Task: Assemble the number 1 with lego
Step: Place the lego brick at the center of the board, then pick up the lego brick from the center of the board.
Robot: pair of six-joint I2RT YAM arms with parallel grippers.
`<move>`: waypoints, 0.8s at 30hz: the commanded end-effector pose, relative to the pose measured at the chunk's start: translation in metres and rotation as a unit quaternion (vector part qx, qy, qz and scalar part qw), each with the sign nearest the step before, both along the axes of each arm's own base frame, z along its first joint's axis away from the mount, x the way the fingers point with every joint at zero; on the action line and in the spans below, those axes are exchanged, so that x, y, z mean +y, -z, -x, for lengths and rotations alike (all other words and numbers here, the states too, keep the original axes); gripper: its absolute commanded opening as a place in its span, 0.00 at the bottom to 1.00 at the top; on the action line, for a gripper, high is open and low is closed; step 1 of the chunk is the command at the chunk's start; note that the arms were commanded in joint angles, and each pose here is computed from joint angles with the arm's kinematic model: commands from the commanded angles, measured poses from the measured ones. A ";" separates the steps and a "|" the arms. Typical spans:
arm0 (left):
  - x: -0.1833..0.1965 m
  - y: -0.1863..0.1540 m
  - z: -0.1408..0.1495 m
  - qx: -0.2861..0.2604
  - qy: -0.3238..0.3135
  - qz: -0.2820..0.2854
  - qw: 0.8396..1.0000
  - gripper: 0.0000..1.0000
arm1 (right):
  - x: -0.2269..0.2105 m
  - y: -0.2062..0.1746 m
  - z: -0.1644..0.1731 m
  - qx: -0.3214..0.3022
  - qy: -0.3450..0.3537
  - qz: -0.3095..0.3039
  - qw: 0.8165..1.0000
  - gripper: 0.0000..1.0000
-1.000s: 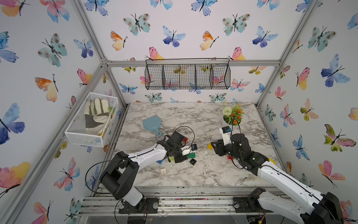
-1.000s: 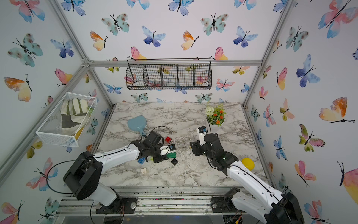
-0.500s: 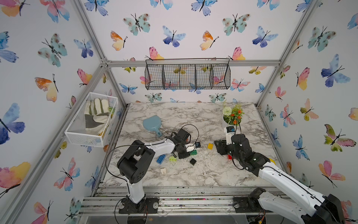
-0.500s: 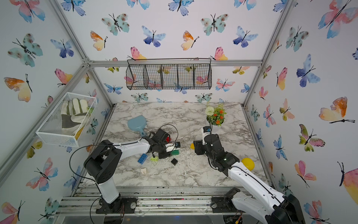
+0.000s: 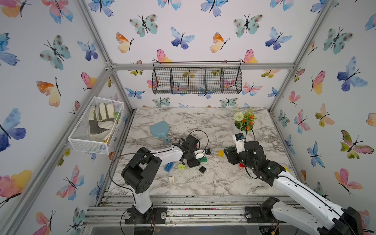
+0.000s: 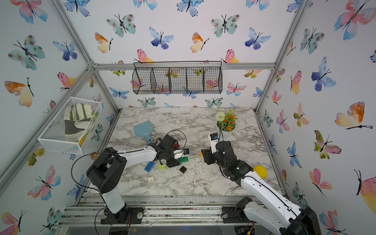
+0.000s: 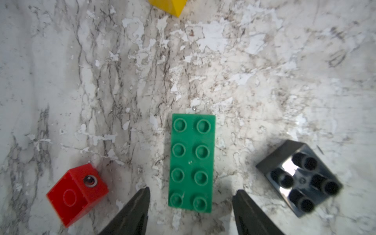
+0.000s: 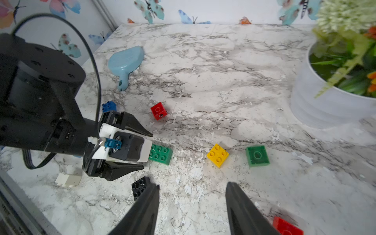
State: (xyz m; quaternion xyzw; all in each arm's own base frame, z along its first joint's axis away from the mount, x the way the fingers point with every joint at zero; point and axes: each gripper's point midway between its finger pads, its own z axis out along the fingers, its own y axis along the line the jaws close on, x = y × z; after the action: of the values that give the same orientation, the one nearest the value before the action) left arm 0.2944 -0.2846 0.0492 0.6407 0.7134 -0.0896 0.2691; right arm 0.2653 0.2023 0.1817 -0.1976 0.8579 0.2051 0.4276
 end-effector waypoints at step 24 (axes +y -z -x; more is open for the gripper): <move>0.161 -0.151 -0.012 -0.059 -0.546 0.424 0.720 0.79 | 0.117 0.147 0.043 0.163 -0.295 0.254 0.907 0.60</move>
State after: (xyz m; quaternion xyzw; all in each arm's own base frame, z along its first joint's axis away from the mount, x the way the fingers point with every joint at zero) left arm 0.3053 -0.1329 0.1973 -0.0029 0.8127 -0.1851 0.5525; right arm 0.2160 0.3199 0.0352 -0.5036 0.8399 0.1488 0.1371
